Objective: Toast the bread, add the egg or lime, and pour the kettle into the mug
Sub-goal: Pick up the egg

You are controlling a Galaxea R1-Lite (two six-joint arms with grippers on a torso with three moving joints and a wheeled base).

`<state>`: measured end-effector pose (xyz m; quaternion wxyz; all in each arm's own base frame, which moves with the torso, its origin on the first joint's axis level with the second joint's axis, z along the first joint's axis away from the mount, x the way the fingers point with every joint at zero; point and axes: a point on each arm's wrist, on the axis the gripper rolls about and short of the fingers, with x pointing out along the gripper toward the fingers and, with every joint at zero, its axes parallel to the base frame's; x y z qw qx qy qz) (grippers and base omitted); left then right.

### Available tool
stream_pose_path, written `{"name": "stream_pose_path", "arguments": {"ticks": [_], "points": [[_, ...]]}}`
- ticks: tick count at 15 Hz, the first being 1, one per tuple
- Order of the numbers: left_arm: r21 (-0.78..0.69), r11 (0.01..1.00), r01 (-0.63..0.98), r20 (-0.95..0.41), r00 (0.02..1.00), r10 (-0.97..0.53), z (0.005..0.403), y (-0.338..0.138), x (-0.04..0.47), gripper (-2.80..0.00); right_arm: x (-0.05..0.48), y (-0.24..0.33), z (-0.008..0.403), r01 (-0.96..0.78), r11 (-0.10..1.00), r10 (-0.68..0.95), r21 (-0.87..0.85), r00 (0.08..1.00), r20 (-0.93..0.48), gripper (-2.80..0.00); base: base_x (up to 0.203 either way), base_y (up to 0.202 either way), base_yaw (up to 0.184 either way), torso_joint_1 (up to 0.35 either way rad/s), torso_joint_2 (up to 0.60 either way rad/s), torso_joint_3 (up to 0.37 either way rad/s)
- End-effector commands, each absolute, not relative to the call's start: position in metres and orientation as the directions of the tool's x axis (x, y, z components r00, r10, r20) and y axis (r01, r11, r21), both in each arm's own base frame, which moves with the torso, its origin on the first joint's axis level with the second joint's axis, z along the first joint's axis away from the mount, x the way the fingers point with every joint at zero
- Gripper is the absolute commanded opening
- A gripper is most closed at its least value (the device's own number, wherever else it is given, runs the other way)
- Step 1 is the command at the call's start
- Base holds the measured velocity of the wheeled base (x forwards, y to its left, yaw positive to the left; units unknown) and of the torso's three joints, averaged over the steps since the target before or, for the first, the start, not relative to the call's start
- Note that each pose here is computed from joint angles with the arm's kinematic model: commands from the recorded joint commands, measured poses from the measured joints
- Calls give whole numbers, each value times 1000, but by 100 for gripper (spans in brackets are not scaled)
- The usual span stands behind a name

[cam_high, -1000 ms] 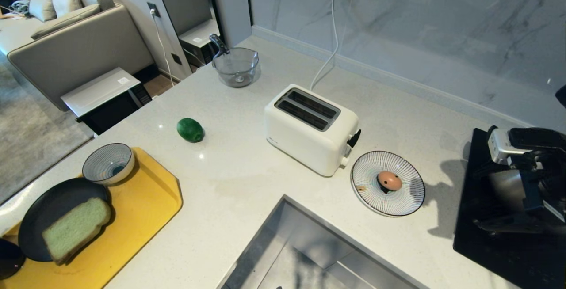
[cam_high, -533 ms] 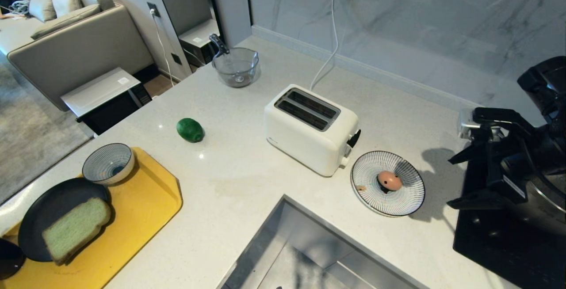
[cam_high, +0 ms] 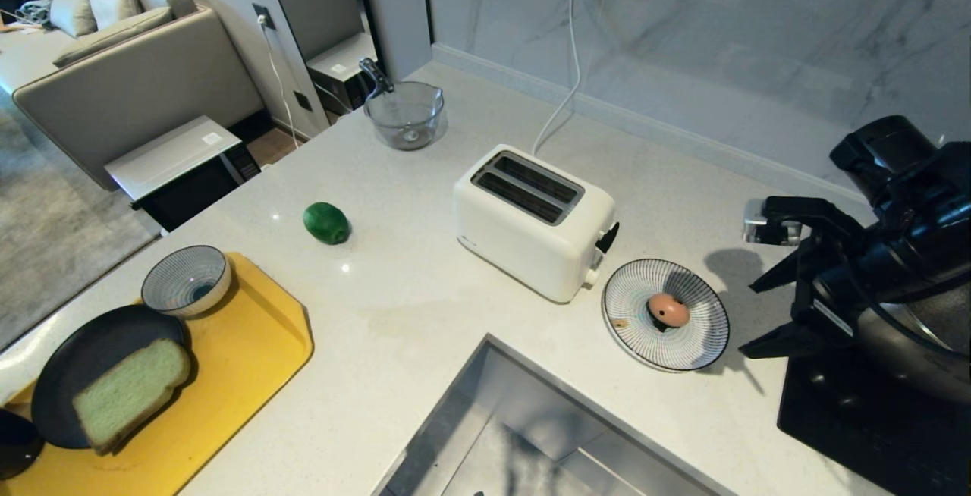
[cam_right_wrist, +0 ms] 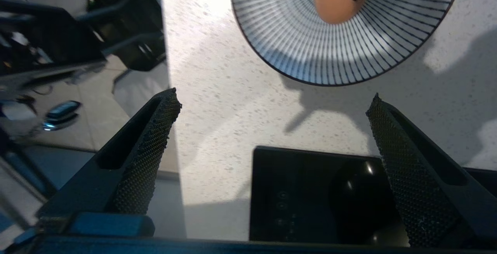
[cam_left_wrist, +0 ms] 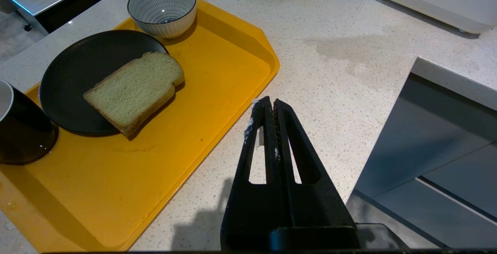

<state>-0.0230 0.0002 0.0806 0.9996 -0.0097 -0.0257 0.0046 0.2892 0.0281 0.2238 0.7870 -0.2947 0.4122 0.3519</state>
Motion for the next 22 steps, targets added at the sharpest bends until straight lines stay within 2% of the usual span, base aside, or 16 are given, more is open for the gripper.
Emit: {"name": "stream_pose_path", "arguments": {"ticks": [1,6,15,22], "points": [[-20,1000,-10,37,999,11,76,0,-22,-280,309,31,197,-807,563,267,-179,382,-885,0,0,0,0,0,0,0],[-20,1000,-10,38,999,11,76,0,-22,-280,335,37,172,-807,560,259,-188,386,-885,0,0,0,0,0,0,0],[-19,1000,-10,37,999,11,76,0,-22,-280,367,44,158,-762,614,240,-205,428,-871,0,0,0,0,0,0,0],[-20,1000,-10,37,999,11,76,0,-22,-280,376,58,154,-775,592,235,-220,427,-873,0,0,0,0,0,0,0]]}}
